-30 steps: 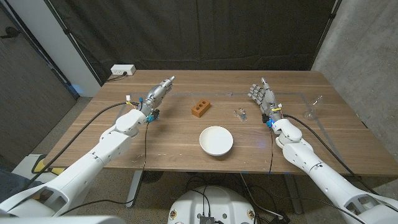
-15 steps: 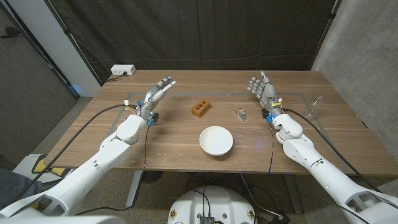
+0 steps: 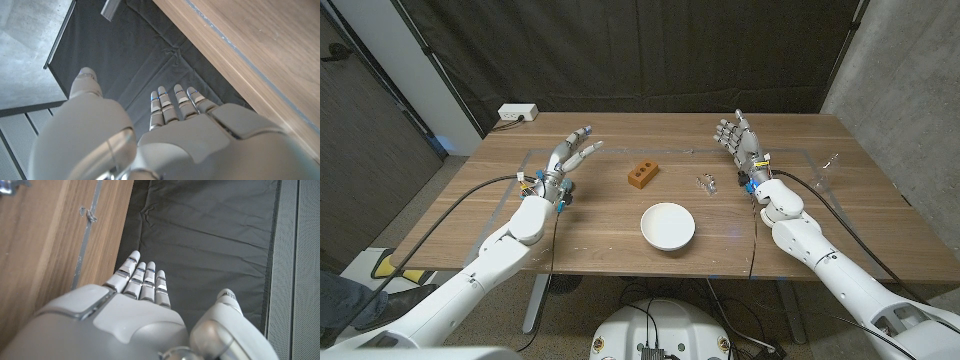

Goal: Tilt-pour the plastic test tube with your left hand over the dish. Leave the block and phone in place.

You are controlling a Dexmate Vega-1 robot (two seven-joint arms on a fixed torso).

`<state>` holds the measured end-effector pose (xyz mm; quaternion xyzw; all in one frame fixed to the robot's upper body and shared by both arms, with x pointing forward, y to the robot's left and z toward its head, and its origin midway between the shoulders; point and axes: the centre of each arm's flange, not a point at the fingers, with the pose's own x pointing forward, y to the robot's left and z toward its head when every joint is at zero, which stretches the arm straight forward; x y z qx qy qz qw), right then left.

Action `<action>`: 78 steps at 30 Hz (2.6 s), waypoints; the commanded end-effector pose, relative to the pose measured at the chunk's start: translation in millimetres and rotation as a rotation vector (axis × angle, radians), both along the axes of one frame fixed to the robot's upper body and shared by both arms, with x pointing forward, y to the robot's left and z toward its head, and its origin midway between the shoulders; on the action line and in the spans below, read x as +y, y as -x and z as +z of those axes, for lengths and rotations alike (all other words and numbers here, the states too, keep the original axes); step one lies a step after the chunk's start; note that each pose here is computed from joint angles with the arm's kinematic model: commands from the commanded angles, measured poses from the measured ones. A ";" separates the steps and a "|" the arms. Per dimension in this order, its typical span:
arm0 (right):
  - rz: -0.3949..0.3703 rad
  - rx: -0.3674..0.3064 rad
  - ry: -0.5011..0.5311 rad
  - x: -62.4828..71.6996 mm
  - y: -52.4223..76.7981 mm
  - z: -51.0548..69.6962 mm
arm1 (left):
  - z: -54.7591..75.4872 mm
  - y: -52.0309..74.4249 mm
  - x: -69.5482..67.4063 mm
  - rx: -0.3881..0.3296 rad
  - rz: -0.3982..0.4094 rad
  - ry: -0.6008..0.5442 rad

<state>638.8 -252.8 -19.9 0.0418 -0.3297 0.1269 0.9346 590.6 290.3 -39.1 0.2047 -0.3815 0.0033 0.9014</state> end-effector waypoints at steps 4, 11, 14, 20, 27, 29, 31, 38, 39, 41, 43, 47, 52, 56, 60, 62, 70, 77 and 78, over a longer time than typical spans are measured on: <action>0.007 0.000 0.001 9.1 0.4 -0.8 | -2.6 8.9 -12.0 0.019 0.104 -0.154; 0.004 0.000 -0.004 9.0 2.0 -3.3 | -4.1 8.8 -20.9 0.028 0.115 -0.204; 0.002 -0.001 -0.006 8.6 2.8 -3.9 | -3.5 9.4 -24.5 0.024 0.128 -0.223; -0.001 -0.002 -0.006 7.6 3.7 -4.8 | -2.1 5.7 -31.0 0.031 0.136 -0.252; -0.001 0.001 -0.009 5.6 3.5 -6.1 | -2.0 -2.6 -45.5 0.033 0.160 -0.305; -0.001 0.001 -0.009 5.2 3.5 -6.4 | -1.4 -4.1 -49.4 0.029 0.175 -0.320; -0.002 0.002 -0.010 4.8 3.6 -6.7 | -1.0 -5.4 -52.5 0.024 0.191 -0.336; -0.008 0.006 -0.011 2.4 5.0 -8.1 | -2.6 -11.7 -59.0 0.027 0.211 -0.352; -0.009 0.006 -0.013 2.0 5.3 -8.3 | -2.9 -12.4 -59.7 0.027 0.211 -0.352; -0.012 0.007 -0.012 1.0 5.9 -8.7 | -3.3 -13.5 -61.1 0.026 0.215 -0.352; -0.013 0.007 -0.014 0.1 6.4 -9.0 | -3.4 -14.8 -62.3 0.029 0.213 -0.352; -0.013 0.006 -0.015 -0.8 6.8 -9.2 | -3.6 -16.9 -65.7 0.032 0.218 -0.355; -0.011 0.005 -0.016 -0.5 6.3 -10.1 | -3.9 -18.3 -69.5 0.026 0.223 -0.351; -0.010 0.005 -0.017 -0.1 5.9 -10.9 | -3.4 -18.8 -71.8 0.024 0.225 -0.355; -0.011 0.007 -0.020 -0.1 5.8 -12.8 | -3.1 -19.4 -74.1 0.025 0.230 -0.358; -0.013 0.007 -0.023 -0.6 6.3 -14.2 | -3.5 -20.3 -75.9 0.031 0.229 -0.362; -0.016 0.009 -0.026 -2.2 6.7 -15.6 | -5.2 -25.0 -84.3 0.041 0.215 -0.382; -0.012 0.011 -0.023 -1.8 5.2 -15.8 | -6.1 -29.6 -90.8 0.050 0.203 -0.395; -0.012 0.011 -0.023 -1.7 5.1 -15.7 | -6.4 -30.2 -91.6 0.052 0.200 -0.396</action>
